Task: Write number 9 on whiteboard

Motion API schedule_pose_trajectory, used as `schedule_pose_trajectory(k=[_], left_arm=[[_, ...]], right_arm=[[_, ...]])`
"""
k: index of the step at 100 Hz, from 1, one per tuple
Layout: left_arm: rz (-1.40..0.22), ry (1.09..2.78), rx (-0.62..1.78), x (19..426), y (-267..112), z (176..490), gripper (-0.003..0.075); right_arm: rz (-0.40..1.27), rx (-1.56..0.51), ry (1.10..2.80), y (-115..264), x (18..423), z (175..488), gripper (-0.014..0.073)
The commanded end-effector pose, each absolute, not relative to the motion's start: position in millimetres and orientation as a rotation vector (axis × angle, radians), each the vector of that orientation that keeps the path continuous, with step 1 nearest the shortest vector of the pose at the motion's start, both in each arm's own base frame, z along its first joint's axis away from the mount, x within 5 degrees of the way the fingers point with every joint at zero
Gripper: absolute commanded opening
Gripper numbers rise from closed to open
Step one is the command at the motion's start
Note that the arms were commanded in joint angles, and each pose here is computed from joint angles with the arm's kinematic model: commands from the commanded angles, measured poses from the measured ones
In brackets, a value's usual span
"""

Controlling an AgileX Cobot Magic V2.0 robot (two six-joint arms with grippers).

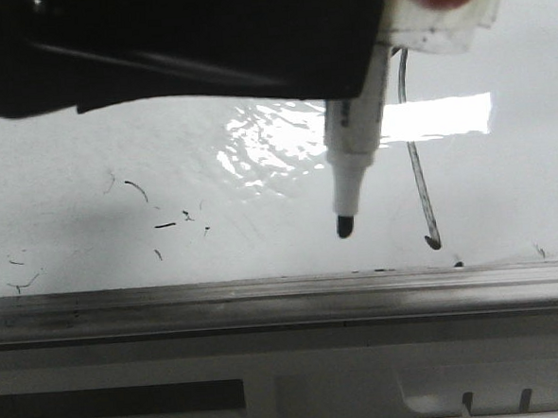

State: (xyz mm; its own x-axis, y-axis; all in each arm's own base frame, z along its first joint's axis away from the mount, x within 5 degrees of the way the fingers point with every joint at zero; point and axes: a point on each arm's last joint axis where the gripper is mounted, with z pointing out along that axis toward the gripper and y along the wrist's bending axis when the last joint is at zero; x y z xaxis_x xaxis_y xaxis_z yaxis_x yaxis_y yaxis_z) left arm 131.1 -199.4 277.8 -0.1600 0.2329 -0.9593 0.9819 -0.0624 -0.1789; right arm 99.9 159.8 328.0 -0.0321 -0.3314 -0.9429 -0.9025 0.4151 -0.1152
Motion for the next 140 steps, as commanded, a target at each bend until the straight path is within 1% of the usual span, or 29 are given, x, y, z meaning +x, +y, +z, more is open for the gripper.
schedule_pose_trajectory(k=[1,17,36,48,65,70,74,89,92,96,102,109,114,117,119,124,125,140], left_arm=[[-1.346,1.392,1.317,129,-202,295,-0.0017],[-1.361,1.373,1.360,124,-204,294,-0.0018],[-1.313,1.369,1.472,112,-210,287,-0.0018],[-1.284,1.366,1.512,108,-214,284,-0.0018],[-1.305,1.365,1.478,108,-215,287,-0.0015],[-1.312,1.367,1.465,108,-215,288,0.0008],[-1.317,1.370,1.453,109,-215,288,0.0049],[-1.324,1.381,1.414,110,-216,290,0.0258],[-1.321,1.388,1.401,111,-216,290,0.0282],[-1.325,1.391,1.387,112,-216,291,0.0294],[-1.330,1.392,1.378,112,-217,291,0.0282],[-1.329,1.392,1.380,112,-216,291,0.0227],[-1.326,1.391,1.385,112,-216,291,0.0163],[-1.322,1.390,1.393,112,-216,290,0.0107],[-1.321,1.390,1.395,112,-216,290,0.0083],[-1.317,1.389,1.403,111,-216,290,-0.0013],[-1.317,1.389,1.403,111,-216,290,-0.0022],[-1.320,1.386,1.406,111,-216,290,-0.0018]], right_arm=[[0.674,-1.047,1.540,159,102,345,-0.0069],[0.689,-1.035,1.547,159,102,345,-0.0069],[0.740,-1.001,1.574,160,101,345,-0.0069],[0.760,-1.021,1.590,161,98,344,-0.0069],[0.772,-1.044,1.601,161,97,342,-0.0069],[0.772,-1.044,1.601,161,97,342,-0.0069],[0.772,-1.044,1.601,161,97,342,-0.0069],[0.774,-1.043,1.602,161,97,342,-0.0069],[0.774,-1.043,1.602,161,97,342,-0.0069],[0.774,-1.043,1.602,161,97,342,-0.0069],[0.774,-1.043,1.602,161,97,342,-0.0069],[0.774,-1.043,1.602,161,97,342,-0.0069],[0.774,-1.043,1.602,161,97,342,-0.0069],[0.774,-1.043,1.602,161,97,342,-0.0069],[0.774,-1.043,1.602,161,97,342,-0.0069],[0.774,-1.043,1.602,161,97,342,-0.0069],[0.774,-1.043,1.602,161,97,342,-0.0069],[0.773,-1.041,1.601,161,97,342,-0.0069]])
